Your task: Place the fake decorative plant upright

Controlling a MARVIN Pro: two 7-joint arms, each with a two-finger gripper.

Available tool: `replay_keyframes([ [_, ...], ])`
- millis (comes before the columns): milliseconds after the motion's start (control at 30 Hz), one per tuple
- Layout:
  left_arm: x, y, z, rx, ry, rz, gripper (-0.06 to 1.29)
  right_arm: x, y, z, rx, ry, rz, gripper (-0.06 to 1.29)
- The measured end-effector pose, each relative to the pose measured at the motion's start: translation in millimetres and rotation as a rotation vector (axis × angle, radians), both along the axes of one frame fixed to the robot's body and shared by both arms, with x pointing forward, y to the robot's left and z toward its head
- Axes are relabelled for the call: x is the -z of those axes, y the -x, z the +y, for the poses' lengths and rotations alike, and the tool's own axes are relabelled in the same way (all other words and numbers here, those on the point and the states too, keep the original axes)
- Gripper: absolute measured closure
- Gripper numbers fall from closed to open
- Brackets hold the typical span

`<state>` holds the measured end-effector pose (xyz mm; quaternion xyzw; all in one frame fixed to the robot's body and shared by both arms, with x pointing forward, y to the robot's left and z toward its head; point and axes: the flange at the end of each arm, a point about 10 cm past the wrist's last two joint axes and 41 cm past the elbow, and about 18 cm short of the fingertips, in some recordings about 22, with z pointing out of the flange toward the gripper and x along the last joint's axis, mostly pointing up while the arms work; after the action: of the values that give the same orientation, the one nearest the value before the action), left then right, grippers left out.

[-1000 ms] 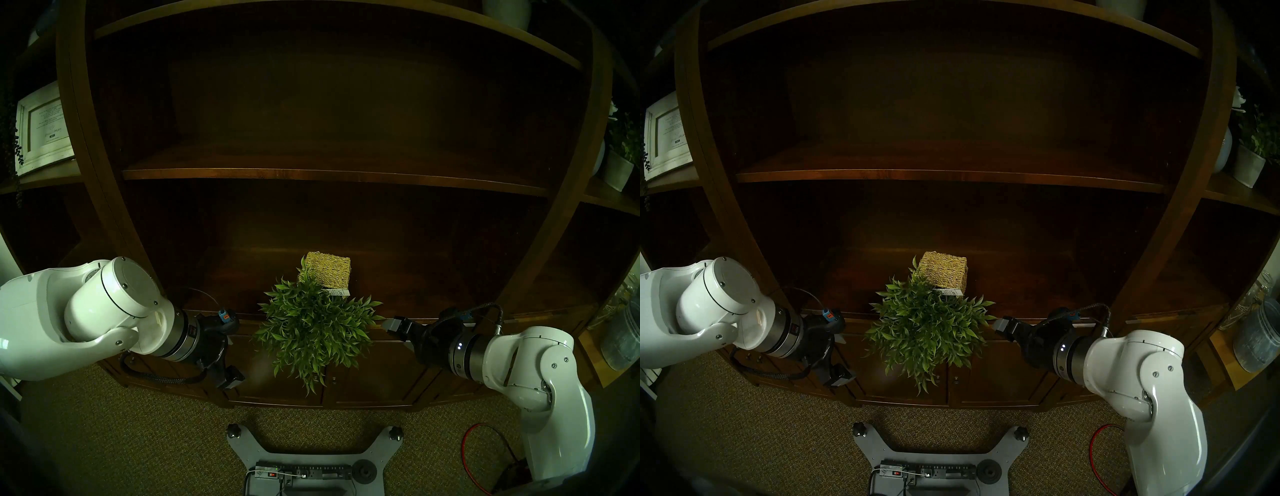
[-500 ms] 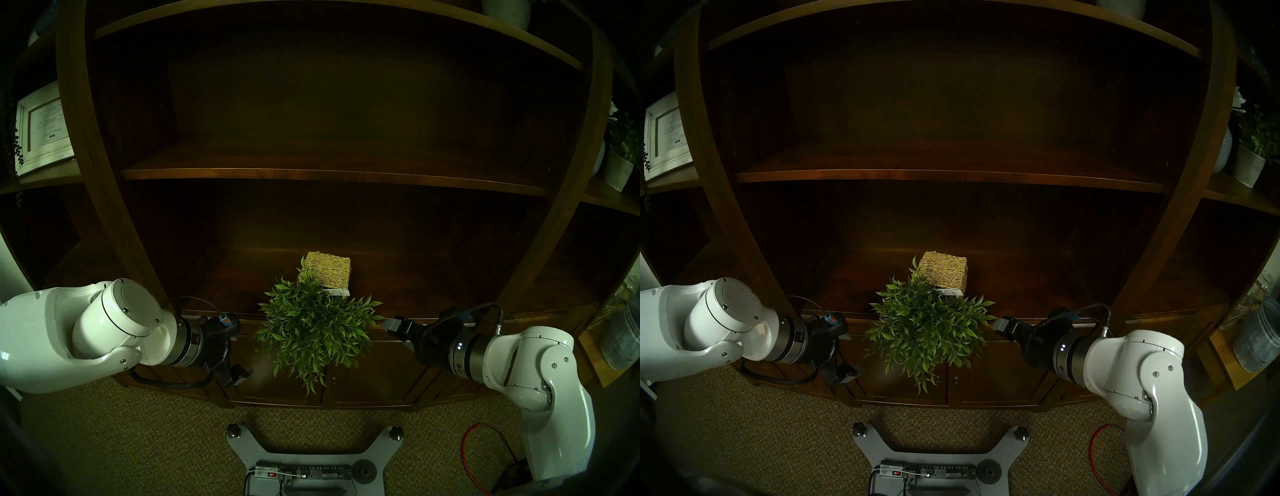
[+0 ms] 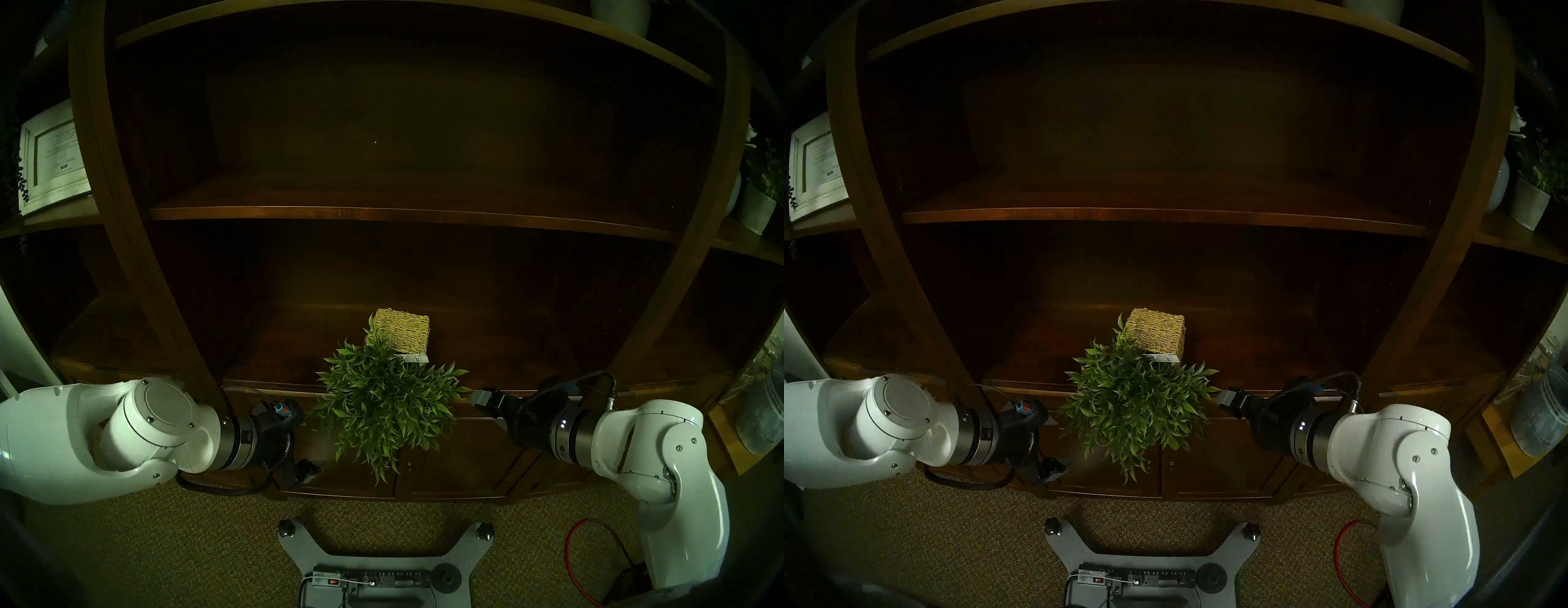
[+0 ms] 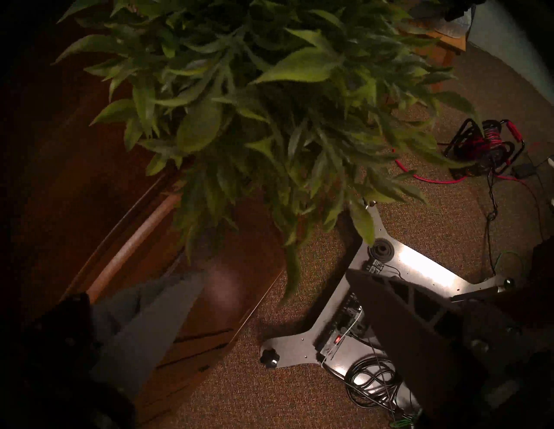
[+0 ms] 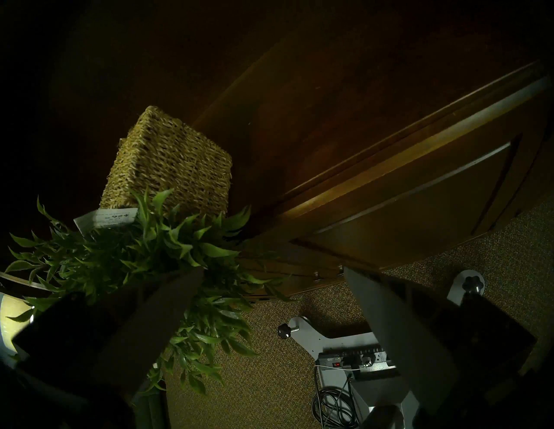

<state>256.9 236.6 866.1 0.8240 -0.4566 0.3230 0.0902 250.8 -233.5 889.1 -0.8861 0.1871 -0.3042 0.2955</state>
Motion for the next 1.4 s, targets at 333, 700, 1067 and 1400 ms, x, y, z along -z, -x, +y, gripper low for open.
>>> replay_keyframes([
  [333,26.1,-8.8,-11,-0.004,0.017,-0.097,0.0,0.1,0.0,0,0.001,0.001,0.0,0.01],
  [700,25.9,-19.8,-39,-0.003,0.069,-0.136,0.0,0.2,0.1,0,0.001,0.002,0.0,0.01],
  [1067,34.1,-42.3,-52,-0.092,0.051,-0.139,0.0,0.2,0.1,0,0.001,0.003,0.0,0.01],
  [1400,15.8,-51.4,-62,-0.129,0.1,-0.136,0.0,0.2,0.1,0,0.001,0.003,0.0,0.01],
])
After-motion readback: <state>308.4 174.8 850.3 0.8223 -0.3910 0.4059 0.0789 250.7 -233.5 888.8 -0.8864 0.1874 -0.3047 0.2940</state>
